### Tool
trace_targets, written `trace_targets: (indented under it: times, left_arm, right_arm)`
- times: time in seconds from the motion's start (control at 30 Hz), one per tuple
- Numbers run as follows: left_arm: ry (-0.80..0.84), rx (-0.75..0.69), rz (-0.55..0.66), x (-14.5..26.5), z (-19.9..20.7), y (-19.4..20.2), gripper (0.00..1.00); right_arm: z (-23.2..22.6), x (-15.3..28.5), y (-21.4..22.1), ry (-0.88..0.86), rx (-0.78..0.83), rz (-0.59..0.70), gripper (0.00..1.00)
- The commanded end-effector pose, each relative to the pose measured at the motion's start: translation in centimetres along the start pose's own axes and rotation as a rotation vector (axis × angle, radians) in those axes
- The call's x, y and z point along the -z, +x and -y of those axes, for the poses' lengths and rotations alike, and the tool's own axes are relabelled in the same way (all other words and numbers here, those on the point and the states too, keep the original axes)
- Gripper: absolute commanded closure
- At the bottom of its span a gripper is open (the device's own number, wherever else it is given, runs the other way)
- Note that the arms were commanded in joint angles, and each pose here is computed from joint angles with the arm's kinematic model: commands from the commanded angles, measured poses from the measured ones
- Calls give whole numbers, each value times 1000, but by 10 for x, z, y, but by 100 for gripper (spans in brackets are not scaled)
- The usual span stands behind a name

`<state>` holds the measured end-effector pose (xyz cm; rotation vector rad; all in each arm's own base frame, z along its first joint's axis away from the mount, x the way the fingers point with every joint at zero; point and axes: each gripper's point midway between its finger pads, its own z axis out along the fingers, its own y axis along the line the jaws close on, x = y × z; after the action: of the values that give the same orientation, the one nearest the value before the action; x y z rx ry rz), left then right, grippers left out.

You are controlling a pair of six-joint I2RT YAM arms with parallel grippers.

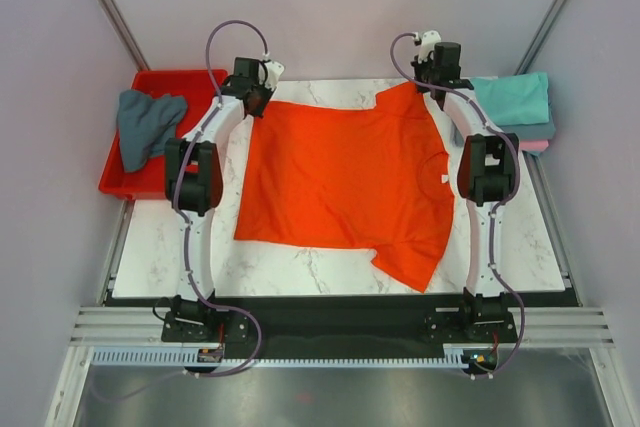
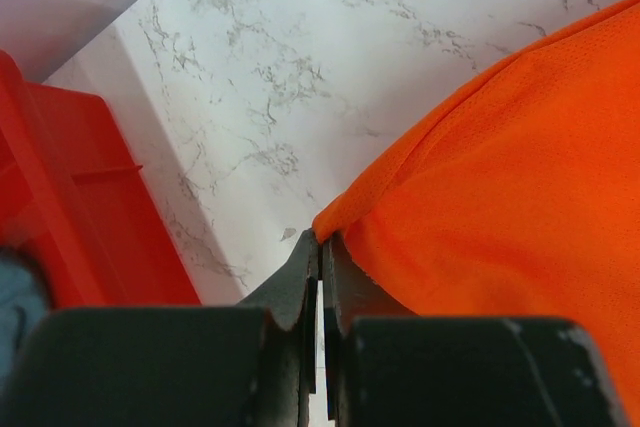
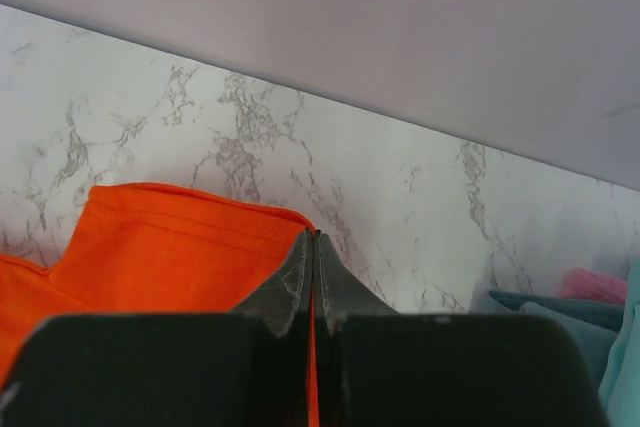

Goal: Fold and stack the t-shirts
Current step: Flatten the tshirt out, then fold the tshirt

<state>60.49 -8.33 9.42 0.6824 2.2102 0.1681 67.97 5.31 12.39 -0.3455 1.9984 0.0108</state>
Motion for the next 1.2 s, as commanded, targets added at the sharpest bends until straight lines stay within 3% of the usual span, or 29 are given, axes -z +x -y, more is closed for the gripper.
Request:
trace_targets:
  times: [0.0, 0.2, 0.33, 0.57, 0.9, 1.17]
  left_arm:
    - [-48, 68, 31, 39, -26, -18, 98]
    - [28, 73, -51, 76, -11, -1, 98]
    - [86, 81, -42, 105, 2, 3, 98]
    - [149, 89, -75, 136, 20, 23, 98]
    - [193, 84, -173, 155, 47, 79, 98]
    - [177, 85, -186, 159, 50, 93, 98]
  right_arm:
    - [17, 30, -37, 10, 1, 53, 100]
    - [3, 70, -33, -74, 1, -18, 100]
    - [-11, 109, -42, -135, -12, -23, 100]
    - [-37, 163, -3, -207, -12, -114, 100]
    - [-54, 224, 29, -224, -7, -149, 100]
    - [-62, 257, 49, -237, 2, -180, 100]
